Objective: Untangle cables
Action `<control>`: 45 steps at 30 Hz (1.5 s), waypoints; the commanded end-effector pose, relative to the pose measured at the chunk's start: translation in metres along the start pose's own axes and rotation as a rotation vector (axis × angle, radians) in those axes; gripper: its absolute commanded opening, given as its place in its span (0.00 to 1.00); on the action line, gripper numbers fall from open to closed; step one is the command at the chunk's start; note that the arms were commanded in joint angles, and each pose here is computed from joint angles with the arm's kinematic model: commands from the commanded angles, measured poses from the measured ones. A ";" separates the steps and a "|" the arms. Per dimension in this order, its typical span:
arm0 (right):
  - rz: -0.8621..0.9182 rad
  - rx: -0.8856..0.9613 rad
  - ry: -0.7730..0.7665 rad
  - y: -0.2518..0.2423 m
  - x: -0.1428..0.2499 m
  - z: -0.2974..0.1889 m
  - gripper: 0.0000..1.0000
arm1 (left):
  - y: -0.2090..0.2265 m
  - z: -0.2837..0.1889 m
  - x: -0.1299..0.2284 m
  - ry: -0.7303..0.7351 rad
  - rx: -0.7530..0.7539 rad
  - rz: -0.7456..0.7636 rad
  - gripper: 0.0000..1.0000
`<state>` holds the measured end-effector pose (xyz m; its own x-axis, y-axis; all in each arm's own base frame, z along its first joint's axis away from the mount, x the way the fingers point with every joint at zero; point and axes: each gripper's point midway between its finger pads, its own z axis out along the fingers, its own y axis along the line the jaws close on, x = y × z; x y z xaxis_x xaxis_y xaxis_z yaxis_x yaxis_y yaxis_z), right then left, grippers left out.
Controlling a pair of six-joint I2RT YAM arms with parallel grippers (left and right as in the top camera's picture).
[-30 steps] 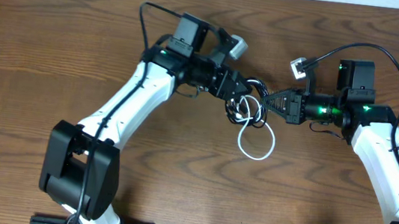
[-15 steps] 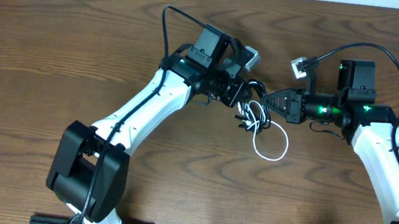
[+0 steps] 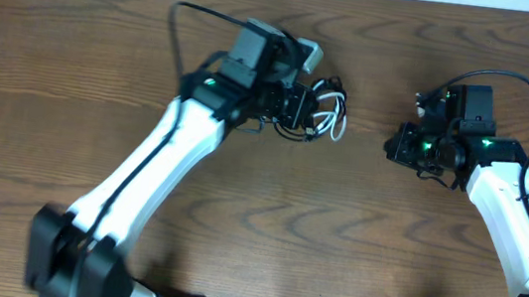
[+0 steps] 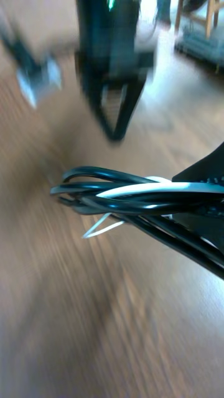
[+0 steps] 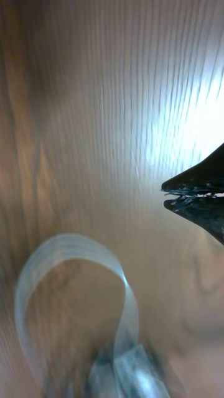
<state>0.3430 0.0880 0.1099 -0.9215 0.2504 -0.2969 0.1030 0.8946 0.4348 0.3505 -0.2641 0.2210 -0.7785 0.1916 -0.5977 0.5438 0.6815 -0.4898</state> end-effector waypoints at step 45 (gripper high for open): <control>0.164 0.058 -0.060 0.013 -0.030 0.087 0.50 | -0.018 -0.054 -0.024 -0.075 0.192 -0.298 0.08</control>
<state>0.3922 0.1851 0.0804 -0.9231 0.2986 -0.2425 0.0992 0.7939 0.5999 0.3494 -0.2492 0.2262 -0.9104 -0.0408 -0.4117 0.2689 0.6978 -0.6639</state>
